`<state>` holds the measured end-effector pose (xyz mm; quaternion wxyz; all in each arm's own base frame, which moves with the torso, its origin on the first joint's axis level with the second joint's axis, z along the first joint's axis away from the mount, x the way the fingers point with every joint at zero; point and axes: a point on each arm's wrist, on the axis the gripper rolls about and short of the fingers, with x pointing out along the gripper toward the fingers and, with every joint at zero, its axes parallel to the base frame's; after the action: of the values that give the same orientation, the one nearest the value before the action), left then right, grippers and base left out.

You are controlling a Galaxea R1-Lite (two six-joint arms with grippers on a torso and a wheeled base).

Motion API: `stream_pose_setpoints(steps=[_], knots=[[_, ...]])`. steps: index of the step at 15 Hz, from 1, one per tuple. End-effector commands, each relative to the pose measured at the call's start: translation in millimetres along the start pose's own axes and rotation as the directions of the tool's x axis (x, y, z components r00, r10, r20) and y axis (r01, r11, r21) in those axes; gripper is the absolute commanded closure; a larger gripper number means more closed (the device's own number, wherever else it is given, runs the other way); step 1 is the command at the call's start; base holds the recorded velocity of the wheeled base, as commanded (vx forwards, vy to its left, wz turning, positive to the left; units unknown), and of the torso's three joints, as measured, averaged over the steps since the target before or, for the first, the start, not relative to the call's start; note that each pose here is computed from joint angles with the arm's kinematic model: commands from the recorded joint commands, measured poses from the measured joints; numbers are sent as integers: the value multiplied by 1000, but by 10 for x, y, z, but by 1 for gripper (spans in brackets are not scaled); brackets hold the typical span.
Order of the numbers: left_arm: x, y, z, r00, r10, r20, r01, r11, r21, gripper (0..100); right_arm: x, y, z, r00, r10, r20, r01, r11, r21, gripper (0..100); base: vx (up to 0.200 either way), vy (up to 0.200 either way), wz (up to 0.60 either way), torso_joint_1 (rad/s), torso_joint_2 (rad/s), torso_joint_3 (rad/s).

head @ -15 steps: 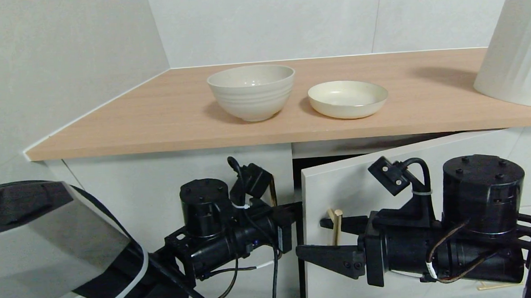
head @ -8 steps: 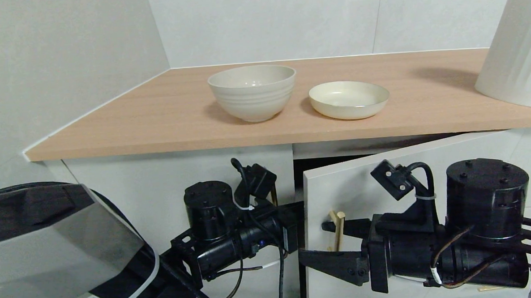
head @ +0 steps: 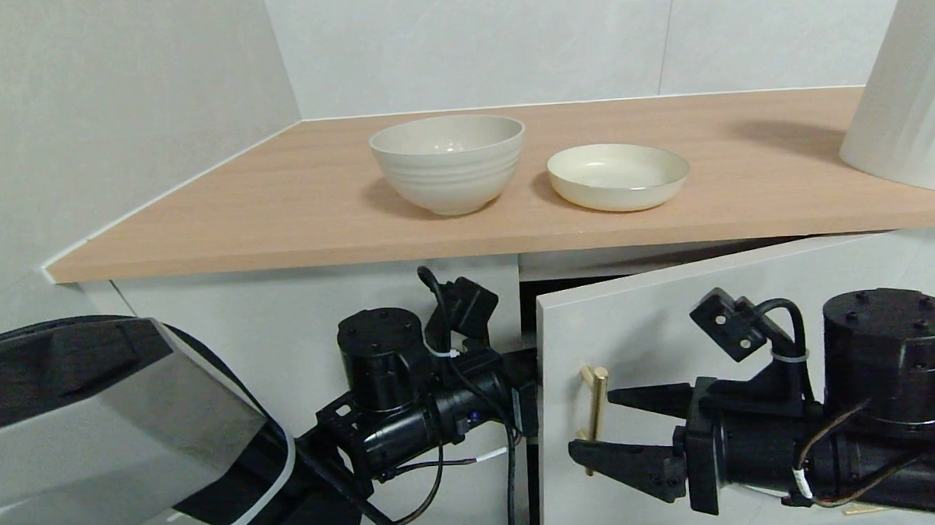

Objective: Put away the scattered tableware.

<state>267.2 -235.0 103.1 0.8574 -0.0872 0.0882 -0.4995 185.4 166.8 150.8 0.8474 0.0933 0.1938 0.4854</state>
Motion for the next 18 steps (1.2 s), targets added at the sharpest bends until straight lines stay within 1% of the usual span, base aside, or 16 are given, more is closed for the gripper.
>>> stream_pose_setpoints(steps=[1, 2, 5, 9, 10, 13, 15, 18], knots=[[1, -42, 12, 1000, -19, 1, 19, 1000, -1, 100, -215, 56, 93, 999, -15, 38, 16, 1000, -8, 0, 0, 0, 0, 0, 0, 0], [0, -53, 2, 1000, -26, -3, 26, 1000, -2, 100, -309, 102, 130, 999, -21, 29, 21, 1000, -10, 0, 0, 0, 0, 0, 0, 0], [12, -101, -5, 999, -41, -6, 41, 999, -2, 100, -554, 206, 96, 999, -37, -36, 37, 999, 1, 0, 0, 0, 0, 0, 0, 0], [9, -126, -26, 999, -47, -13, 47, 999, -4, 100, -733, 269, 46, 998, -41, -53, 41, 999, 9, 0, 0, 0, 0, 0, 0, 0], [9, -131, -31, 999, -48, -15, 48, 999, -4, 100, -747, 271, 44, 998, -43, -49, 43, 999, 8, 0, 0, 0, 0, 0, 0, 0], [-12, -150, -32, 999, -49, -18, 49, 999, -5, 100, -754, 256, -25, 996, -47, -72, 48, 999, 17, 0, 0, 0, 0, 0, 0, 0], [-54, -172, 4, 999, -50, -11, 50, 999, -2, 100, -750, 257, -24, 996, -46, -74, 47, 999, 17, 0, -200, 0, 0, 5, 2, 12], [-45, -176, -14, 998, -52, -17, 52, 998, -24, 100, -747, 255, -30, 996, -46, -77, 48, 999, 18, 0, -200, 0, 0, 7, 4, 3]])
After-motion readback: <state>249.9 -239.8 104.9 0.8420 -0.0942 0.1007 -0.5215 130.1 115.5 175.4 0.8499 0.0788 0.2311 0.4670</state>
